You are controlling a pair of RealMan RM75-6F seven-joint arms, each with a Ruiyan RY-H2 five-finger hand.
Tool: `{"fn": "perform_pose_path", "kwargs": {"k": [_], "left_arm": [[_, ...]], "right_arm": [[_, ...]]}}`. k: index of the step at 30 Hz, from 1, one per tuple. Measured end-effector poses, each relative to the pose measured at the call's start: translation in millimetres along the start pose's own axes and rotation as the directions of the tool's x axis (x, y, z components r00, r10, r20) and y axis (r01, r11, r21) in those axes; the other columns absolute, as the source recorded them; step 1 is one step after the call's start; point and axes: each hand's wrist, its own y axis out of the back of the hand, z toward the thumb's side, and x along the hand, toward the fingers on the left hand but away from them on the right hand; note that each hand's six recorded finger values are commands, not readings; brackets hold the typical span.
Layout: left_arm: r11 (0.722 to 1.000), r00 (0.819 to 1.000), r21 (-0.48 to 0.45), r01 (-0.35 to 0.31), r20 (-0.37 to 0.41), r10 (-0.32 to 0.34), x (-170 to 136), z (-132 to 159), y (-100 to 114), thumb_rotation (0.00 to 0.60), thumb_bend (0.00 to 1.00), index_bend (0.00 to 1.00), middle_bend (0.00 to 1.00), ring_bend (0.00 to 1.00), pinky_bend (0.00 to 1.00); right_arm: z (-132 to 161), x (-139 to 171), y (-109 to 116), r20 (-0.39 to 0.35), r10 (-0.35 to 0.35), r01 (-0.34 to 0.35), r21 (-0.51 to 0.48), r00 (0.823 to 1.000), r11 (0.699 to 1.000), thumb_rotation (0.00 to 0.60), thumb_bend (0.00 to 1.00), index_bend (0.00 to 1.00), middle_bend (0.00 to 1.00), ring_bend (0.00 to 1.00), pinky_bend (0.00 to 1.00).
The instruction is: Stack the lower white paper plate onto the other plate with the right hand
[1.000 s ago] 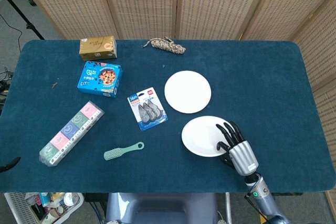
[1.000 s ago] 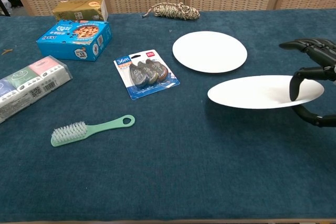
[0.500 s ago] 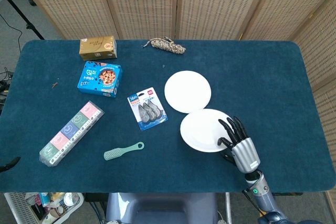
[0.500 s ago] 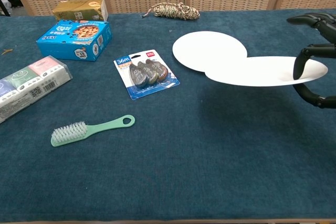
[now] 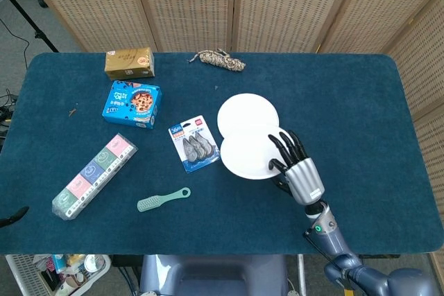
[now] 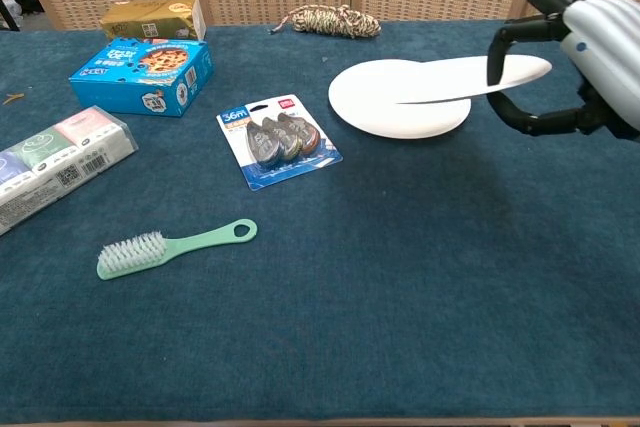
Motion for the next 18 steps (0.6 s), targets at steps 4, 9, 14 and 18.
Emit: {"fn": "perform_pose_path", "kwargs": {"k": [4, 9, 14, 18], "left_arm": [[1.000, 1.000, -0.004, -0.004, -0.006, 0.004, 1, -1, 1, 0.600, 0.00, 0.00, 0.00, 0.00, 0.00], [1.000, 1.000, -0.011, -0.010, -0.019, 0.010, 3, -5, 4, 0.600, 0.00, 0.00, 0.00, 0.00, 0.00], [1.000, 0.999, -0.013, -0.011, -0.034, 0.011, 6, -8, 5, 0.600, 0.00, 0.00, 0.00, 0.00, 0.00], [1.000, 0.999, -0.013, -0.009, -0.047, 0.009, 10, -11, 5, 0.600, 0.00, 0.00, 0.00, 0.00, 0.00]], "right_arm": [[2, -26, -11, 0.021, 0.025, -0.026, 0.021, 0.999, 0.999, 0.600, 0.93, 0.71, 0.12, 0.00, 0.04], [-2, -57, -22, 0.064, 0.043, -0.045, 0.036, 0.997, 0.998, 0.600, 0.93, 0.71, 0.12, 0.00, 0.05], [-13, -75, -30, 0.111, 0.057, -0.064, 0.062, 0.992, 0.996, 0.600, 0.93, 0.71, 0.12, 0.00, 0.05], [-21, -84, -40, 0.135, 0.087, -0.100, 0.088, 0.987, 0.991, 0.600, 0.93, 0.71, 0.12, 0.00, 0.05]]}}
